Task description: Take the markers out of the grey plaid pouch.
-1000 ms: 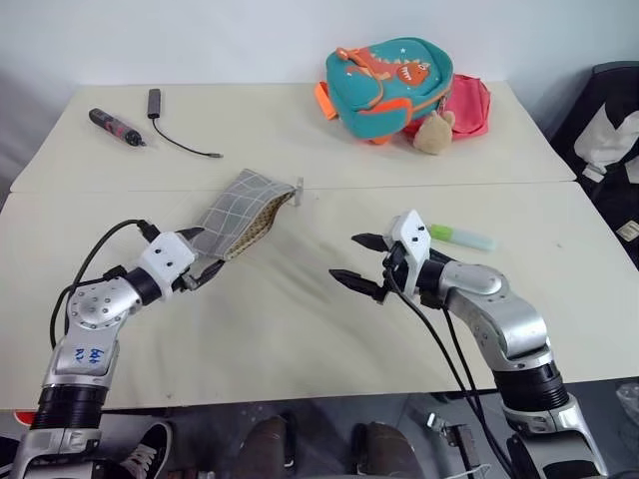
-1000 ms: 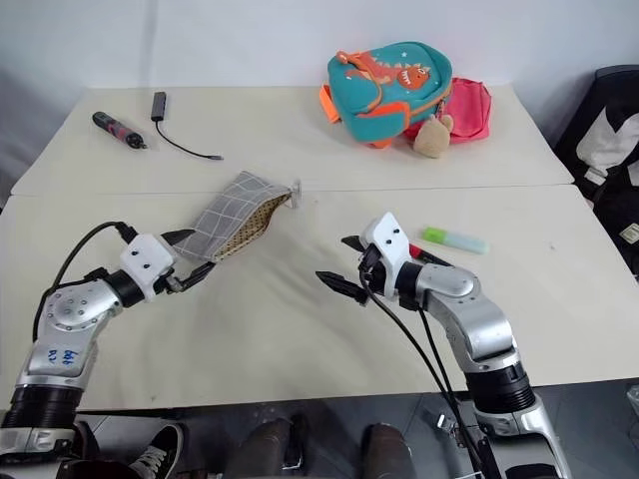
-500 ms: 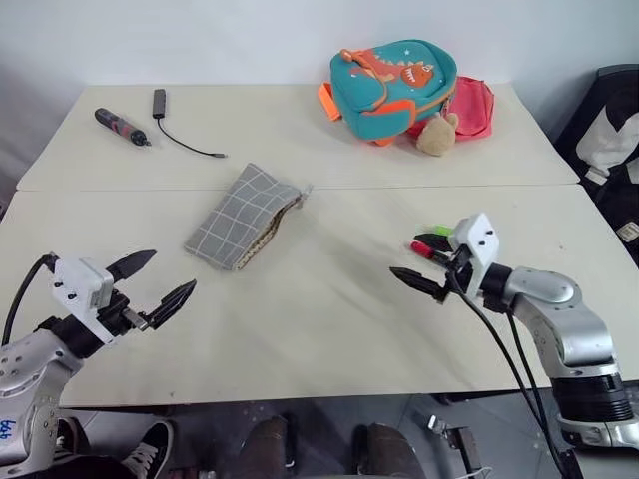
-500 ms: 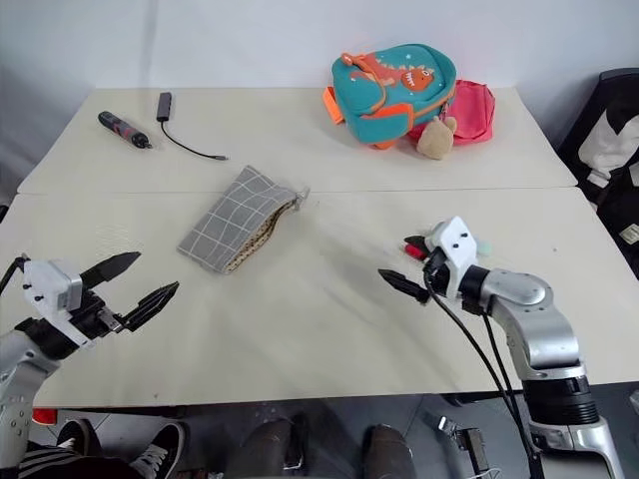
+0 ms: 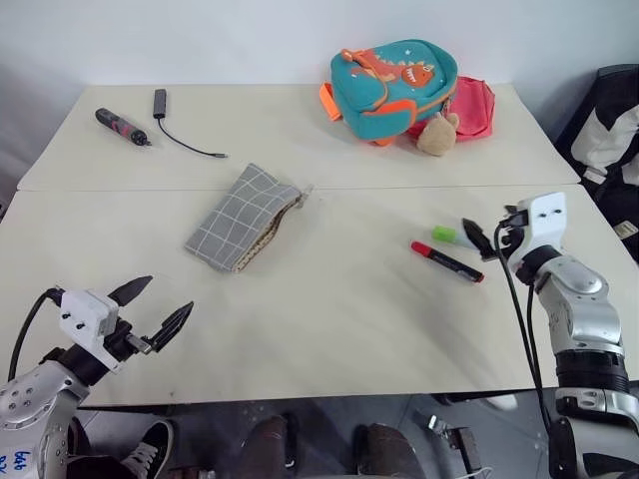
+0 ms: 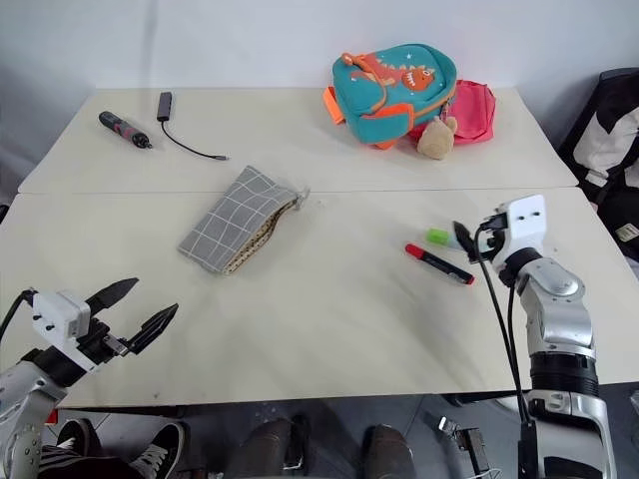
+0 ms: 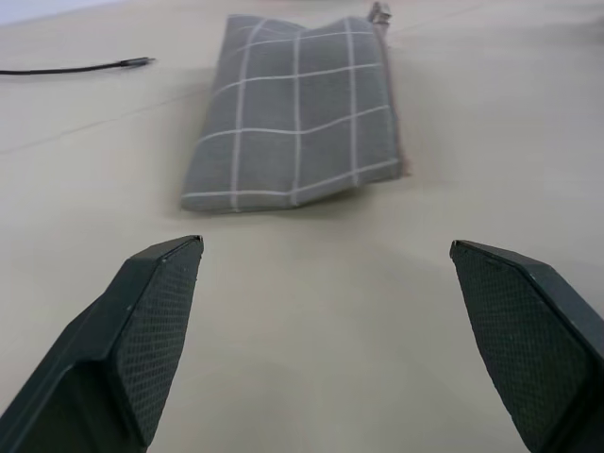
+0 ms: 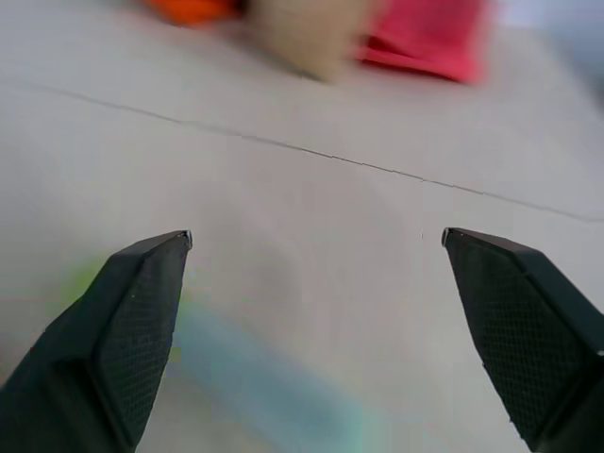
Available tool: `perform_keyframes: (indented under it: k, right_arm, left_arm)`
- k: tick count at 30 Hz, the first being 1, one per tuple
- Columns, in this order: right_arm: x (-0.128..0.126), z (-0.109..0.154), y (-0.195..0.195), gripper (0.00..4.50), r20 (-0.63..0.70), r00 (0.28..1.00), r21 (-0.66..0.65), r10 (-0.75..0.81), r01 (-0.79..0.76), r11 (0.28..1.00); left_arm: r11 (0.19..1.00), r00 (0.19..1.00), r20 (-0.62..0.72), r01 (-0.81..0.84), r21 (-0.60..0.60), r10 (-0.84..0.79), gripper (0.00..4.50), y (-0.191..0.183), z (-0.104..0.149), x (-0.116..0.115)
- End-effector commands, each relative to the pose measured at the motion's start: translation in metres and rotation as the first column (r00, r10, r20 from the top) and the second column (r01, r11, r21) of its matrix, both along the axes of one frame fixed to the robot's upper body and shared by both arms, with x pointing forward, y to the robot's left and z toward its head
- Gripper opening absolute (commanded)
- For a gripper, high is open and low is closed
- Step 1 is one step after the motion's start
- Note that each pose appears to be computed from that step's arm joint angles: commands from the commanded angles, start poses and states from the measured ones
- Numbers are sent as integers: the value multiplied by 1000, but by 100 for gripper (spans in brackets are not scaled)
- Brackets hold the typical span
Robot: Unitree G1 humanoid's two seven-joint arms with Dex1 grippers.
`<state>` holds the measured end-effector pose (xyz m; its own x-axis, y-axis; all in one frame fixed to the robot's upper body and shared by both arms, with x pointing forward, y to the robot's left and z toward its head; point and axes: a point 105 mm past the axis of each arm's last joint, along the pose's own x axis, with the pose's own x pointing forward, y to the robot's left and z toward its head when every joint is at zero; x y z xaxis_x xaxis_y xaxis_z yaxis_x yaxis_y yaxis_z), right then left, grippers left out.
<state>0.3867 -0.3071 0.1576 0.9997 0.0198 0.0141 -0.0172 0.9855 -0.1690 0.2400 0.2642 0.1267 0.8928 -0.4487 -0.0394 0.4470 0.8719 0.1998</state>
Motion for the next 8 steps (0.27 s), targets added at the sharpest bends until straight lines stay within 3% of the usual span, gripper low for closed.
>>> perform_keyframes:
  k: [1,8]
  right_arm:
    - [-4,15,-30,447,84,987,57,-137,133,989]
    - [-9,0,-38,447,89,974,117,-208,197,973]
  left_arm:
    - [999,999,24,40,11,-40,447,-10,7,-3]
    - [995,995,23,97,30,-98,447,-19,7,0]
